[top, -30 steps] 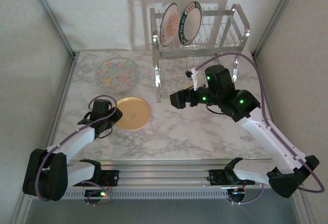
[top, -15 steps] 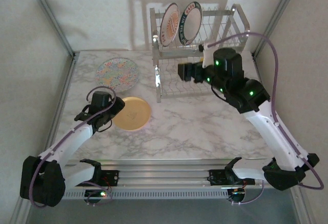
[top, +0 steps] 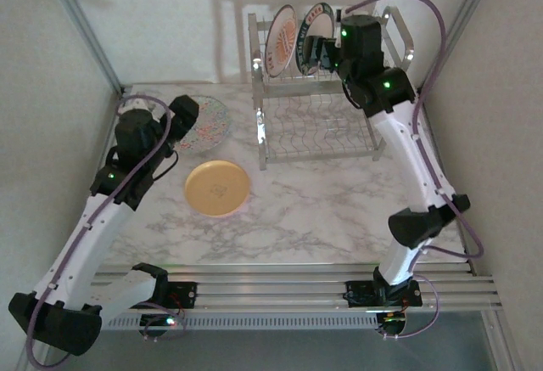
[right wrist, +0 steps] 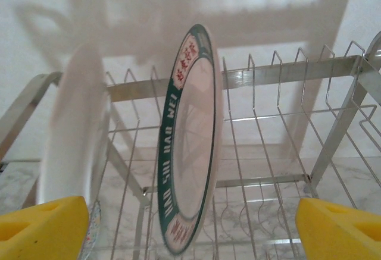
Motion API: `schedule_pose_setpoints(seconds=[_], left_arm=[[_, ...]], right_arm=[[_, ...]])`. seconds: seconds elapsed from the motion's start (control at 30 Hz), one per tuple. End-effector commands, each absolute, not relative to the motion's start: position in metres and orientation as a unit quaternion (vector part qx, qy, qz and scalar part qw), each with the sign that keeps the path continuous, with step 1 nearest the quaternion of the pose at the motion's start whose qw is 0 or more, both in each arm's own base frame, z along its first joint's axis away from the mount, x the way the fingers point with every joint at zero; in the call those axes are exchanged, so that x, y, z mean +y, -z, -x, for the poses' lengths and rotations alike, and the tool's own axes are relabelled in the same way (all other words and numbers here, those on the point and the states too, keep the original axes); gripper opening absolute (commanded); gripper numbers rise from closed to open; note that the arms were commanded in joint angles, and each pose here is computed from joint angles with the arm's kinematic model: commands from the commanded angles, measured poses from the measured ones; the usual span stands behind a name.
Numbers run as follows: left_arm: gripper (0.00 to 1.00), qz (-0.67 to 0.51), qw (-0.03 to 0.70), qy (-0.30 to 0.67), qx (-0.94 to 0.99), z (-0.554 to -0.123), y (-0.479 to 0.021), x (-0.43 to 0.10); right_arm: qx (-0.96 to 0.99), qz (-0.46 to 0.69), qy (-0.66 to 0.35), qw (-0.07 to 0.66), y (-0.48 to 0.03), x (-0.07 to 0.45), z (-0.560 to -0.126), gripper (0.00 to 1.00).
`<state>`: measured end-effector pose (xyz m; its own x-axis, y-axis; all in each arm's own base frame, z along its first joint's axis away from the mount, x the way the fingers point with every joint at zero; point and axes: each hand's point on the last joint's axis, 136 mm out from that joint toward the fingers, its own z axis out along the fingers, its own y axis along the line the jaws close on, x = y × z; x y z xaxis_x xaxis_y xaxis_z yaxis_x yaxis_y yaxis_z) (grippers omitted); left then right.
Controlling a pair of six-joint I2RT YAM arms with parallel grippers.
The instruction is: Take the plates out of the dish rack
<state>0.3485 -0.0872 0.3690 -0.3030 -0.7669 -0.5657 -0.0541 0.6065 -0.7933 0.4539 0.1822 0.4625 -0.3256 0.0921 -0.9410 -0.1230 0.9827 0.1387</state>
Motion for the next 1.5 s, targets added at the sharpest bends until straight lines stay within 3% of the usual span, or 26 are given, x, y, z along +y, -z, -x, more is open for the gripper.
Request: schedule_pose_setpoints(seconds=[0.0, 0.17, 0.47, 0.87, 1.2, 1.47], left_arm=[[0.87, 0.228, 0.562, 0.410, 0.681, -0.339, -0.438, -0.106], [0.86, 0.170, 0.586, 0.467, 0.640, -0.326, -0.496, -0.128], [0.85, 0.141, 0.605, 0.496, 0.606, -0.312, -0.546, -0.136], [0.85, 0.140, 0.603, 0.497, 0.608, -0.310, -0.548, -0.137], [0.85, 0.140, 0.601, 0.502, 0.606, -0.307, -0.548, -0.137], [0.85, 0.137, 0.598, 0.502, 0.609, -0.309, -0.547, -0.140]], right_arm=[[0.804, -0.008, -0.099, 0.586, -0.470, 0.176, -0.465, 0.90], [0.807, -0.013, -0.118, 0.579, -0.461, 0.179, -0.488, 0.83], [0.819, -0.003, -0.134, 0.559, -0.441, 0.189, -0.502, 0.65], [0.828, 0.011, -0.139, 0.543, -0.427, 0.199, -0.510, 0.48], [0.828, 0.024, -0.142, 0.541, -0.428, 0.206, -0.511, 0.23], [0.820, 0.036, -0.111, 0.560, -0.440, 0.206, -0.507, 0.08]])
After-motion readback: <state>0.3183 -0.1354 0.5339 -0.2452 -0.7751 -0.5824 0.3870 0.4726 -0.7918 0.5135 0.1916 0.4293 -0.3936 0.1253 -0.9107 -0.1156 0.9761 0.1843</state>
